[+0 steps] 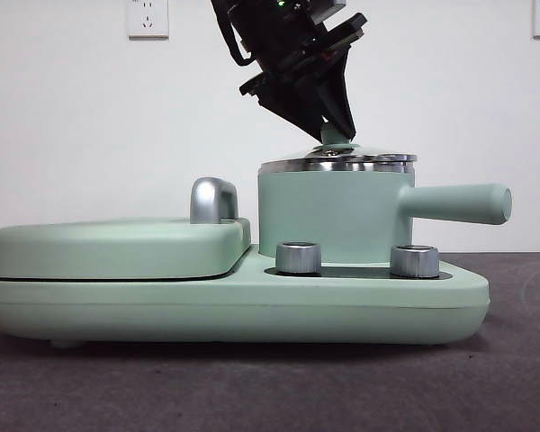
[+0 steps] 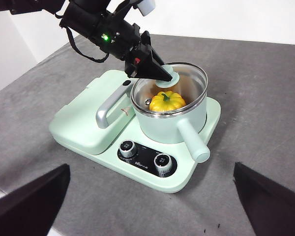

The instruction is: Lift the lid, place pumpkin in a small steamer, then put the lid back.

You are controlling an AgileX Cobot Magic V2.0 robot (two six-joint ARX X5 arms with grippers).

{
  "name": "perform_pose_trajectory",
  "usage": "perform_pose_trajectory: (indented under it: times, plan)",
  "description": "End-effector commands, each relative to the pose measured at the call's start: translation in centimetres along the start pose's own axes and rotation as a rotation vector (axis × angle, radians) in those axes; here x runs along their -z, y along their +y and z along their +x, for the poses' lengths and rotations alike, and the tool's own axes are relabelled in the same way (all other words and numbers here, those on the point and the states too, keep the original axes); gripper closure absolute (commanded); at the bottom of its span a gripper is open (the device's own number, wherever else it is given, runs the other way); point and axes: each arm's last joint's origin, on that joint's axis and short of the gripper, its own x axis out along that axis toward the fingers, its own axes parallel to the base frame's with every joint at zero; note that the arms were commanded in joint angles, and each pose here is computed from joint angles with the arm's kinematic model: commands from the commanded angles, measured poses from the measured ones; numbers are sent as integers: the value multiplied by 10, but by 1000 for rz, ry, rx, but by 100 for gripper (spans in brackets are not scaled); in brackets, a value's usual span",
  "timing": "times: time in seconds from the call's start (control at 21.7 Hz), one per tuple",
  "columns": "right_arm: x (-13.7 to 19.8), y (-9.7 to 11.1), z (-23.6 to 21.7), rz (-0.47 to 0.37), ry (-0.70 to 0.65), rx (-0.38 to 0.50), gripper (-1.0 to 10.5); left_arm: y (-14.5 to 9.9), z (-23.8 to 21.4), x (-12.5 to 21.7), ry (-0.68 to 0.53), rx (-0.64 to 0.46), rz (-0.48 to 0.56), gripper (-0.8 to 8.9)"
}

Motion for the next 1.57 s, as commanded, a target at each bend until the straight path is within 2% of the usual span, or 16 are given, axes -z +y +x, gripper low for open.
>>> perform_pose_trajectory:
  times: [0.05, 0.65, 0.78, 1.15, 1.24, 1.43, 1.47, 1.57]
  plan:
    - [-3, 1, -2, 7, -20, -8, 397, -4, -5, -6, -11, -39, -4, 805]
    - [-3, 1, -2, 7, -21, -7, 397, -3, -5, -5, -3, -94, -55, 805]
    - [-4, 1, -2, 7, -30, -8, 397, -2, -5, -5, 3, -144, -90, 805]
    - [-6, 1, -2, 5, -56, -15, 397, -1, -5, -3, 26, -185, -125, 803]
    - [-6, 1, -2, 5, -56, -15, 397, -1, -5, -3, 22, -183, -125, 719]
    - [-6, 1, -2, 5, -56, -15, 397, -1, -5, -4, 17, -182, -126, 402]
    - [-6, 1, -2, 5, -56, -15, 397, -1, -7, -4, 13, -183, -130, 371]
    - [-6, 1, -2, 5, -55, -15, 397, -2, -17, -7, 0, -185, -140, 368]
